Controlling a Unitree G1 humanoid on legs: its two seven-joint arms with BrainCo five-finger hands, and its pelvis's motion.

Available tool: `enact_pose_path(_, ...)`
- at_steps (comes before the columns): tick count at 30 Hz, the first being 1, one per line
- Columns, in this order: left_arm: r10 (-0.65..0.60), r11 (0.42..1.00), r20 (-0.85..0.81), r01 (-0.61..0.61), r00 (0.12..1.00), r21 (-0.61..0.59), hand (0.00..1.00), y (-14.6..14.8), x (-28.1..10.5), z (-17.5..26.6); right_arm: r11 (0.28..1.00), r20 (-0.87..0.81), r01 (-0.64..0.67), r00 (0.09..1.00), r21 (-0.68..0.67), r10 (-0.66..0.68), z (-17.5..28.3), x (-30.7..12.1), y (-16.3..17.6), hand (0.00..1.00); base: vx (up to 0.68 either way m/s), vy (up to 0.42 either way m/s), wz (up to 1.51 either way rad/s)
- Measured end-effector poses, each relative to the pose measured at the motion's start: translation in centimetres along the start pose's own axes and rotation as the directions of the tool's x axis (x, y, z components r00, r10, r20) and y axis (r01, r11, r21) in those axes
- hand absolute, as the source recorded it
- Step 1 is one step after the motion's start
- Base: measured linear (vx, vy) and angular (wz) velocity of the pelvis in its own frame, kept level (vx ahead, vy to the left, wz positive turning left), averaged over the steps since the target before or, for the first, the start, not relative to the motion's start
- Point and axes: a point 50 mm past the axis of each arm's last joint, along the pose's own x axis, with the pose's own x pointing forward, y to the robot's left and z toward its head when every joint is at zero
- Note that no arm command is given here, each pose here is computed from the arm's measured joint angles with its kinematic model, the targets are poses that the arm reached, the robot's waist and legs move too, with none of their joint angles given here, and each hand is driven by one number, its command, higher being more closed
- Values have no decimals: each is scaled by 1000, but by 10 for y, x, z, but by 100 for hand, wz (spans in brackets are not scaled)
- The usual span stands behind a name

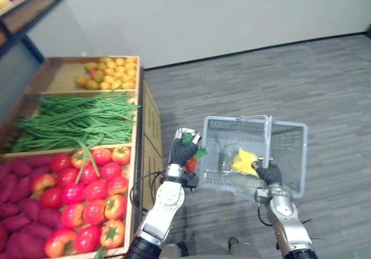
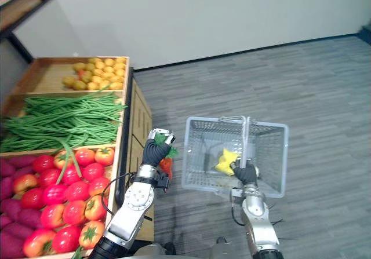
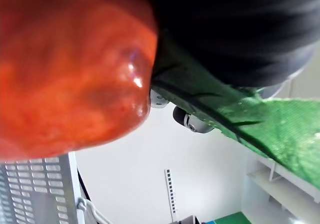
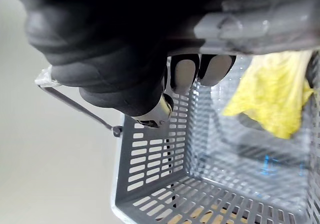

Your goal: Pick vegetable in the basket

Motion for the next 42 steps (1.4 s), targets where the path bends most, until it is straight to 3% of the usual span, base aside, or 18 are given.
enact_pose_path(11, -120, 990, -284, 136, 951, 38, 100, -18, -25, -59, 981, 11, -152, 988, 121, 152, 3, -11, 27, 100, 26, -13, -4)
enact_pose_path(22, -216, 953, -294, 266, 931, 142, 100, -37, -9, -66, 902, -32, -377, 919, 211, 392, -9, -31, 74, 100, -51, -17, 4)
enact_pose_path(23, -207, 951, -296, 263, 932, 161, 0, -36, -6, -67, 895, -35, -390, 913, 218, 406, -10, -33, 77, 100, -84, -20, -2)
enact_pose_path(30, -184, 937, -334, 267, 924, 225, 0, -30, -2, -77, 844, -46, -488, 860, 222, 509, -13, -40, 93, 100, -50, -15, -5)
enact_pose_path(42, -179, 924, -336, 275, 925, 265, 0, -27, -1, -79, 849, -49, -484, 862, 214, 504, -14, -39, 90, 100, -13, -9, -2)
